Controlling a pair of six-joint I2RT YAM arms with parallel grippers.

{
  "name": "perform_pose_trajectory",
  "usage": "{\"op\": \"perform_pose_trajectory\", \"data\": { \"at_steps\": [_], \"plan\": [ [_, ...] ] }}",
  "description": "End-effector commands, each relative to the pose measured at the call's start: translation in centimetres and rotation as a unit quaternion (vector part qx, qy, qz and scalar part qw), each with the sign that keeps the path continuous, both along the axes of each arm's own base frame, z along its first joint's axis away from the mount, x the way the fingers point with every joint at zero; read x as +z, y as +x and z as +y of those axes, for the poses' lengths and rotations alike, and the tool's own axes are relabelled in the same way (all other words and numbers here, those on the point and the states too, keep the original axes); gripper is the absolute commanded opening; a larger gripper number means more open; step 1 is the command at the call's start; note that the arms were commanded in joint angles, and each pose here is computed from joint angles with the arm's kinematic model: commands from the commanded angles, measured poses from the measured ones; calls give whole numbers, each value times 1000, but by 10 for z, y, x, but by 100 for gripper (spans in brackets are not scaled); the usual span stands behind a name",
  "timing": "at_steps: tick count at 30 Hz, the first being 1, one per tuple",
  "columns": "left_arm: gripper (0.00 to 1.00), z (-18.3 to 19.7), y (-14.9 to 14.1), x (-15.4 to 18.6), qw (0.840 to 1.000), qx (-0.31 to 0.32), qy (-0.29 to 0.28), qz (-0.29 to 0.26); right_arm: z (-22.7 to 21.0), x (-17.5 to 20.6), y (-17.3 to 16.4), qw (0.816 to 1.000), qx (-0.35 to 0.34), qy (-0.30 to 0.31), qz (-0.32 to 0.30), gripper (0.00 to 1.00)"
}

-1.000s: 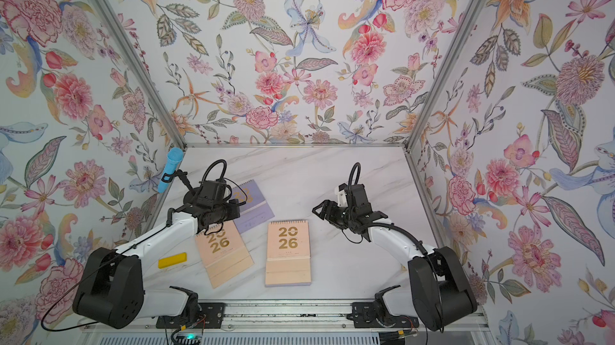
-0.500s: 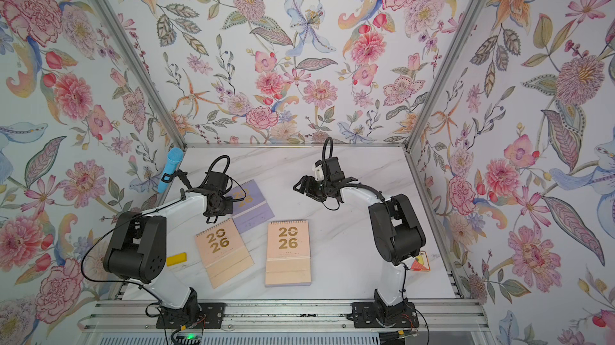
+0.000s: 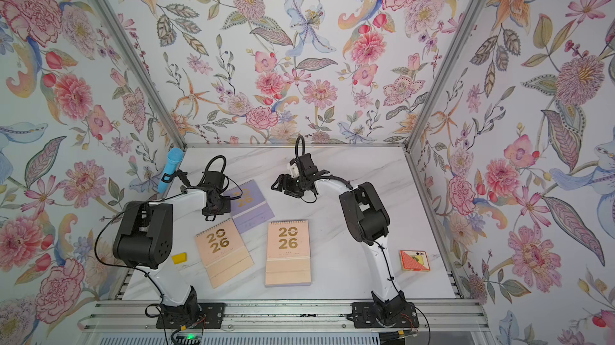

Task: Stack the calendars
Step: Pick up the calendar at the center of the board.

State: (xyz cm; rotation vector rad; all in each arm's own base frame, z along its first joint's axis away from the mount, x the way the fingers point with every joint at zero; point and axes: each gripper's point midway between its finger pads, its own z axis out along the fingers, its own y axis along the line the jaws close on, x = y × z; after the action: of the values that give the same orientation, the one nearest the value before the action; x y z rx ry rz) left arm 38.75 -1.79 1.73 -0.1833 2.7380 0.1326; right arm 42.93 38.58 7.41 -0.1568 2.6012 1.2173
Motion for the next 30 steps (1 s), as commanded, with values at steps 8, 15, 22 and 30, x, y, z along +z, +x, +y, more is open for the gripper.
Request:
{"op": "perform_pose_trajectory", "data": {
  "at_steps": [8,15,22,30],
  "plan": [
    [0,-19,15,-21,998,-25,-56,6,29,-19,-2,999,15,6,31,76],
    [0,-36,21,-26,994,-31,-101,2,42,-30,-5,999,22,12,48,76],
    [0,-49,23,-32,991,-35,-128,3,62,-34,-10,996,39,34,71,75],
    [0,-55,25,-31,988,-37,-147,-1,88,11,-14,988,70,123,56,64]
  ]
}}
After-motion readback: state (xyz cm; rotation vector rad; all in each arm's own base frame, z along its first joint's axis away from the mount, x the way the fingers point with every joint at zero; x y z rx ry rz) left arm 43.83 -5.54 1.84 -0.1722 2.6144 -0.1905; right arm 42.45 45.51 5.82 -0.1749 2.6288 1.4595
